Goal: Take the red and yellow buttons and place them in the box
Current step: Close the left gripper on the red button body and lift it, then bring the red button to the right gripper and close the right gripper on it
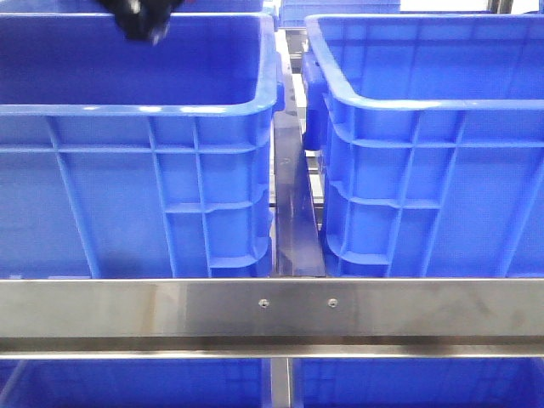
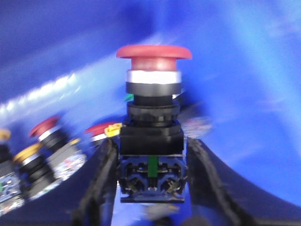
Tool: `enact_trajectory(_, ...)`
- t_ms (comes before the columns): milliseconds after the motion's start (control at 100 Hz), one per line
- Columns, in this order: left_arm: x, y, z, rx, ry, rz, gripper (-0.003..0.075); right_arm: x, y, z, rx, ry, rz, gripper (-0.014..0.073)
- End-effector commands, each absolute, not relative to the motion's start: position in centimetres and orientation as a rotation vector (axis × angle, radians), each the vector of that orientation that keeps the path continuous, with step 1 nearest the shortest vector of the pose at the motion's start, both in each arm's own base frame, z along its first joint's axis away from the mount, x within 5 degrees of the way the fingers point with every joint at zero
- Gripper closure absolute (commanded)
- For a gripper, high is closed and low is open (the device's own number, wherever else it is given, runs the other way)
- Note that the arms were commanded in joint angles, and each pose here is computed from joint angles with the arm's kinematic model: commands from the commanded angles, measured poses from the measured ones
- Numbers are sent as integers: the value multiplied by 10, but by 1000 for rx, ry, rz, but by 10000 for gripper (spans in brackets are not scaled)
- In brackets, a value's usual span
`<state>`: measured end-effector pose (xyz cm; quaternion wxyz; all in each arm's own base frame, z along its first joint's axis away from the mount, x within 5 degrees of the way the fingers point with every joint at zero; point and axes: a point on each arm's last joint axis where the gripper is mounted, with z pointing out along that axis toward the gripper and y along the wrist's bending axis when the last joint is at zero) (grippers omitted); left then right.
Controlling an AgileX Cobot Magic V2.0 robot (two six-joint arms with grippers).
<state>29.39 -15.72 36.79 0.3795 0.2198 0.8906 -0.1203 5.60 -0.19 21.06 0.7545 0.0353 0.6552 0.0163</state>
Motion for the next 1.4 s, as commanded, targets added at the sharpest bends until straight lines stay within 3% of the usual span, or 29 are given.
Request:
enact_trajectory(0,265,-158,403,567,2116,-380,739,51,-2,226,64,1307,26,663)
enact_trajectory(440,163,-177,415,798,1899,-590,739,51,-2,226,64,1300,26,663)
enact_trajectory(770,154,-182,413,838,1883,-617,739,43,-2,255,84,1173,61,663)
enact_trajectory(1000,154,-182,413,838,1883,-617,739,26,-1,305,83,1199,75,663)
enact_trajectory(1120,154,-182,413,838,1883,-617,739,24,0,337,83,1295,77,663)
enact_trajectory(1390,154,-182,413,838,1883,-617,739,52,2,393,97,1678,103,663)
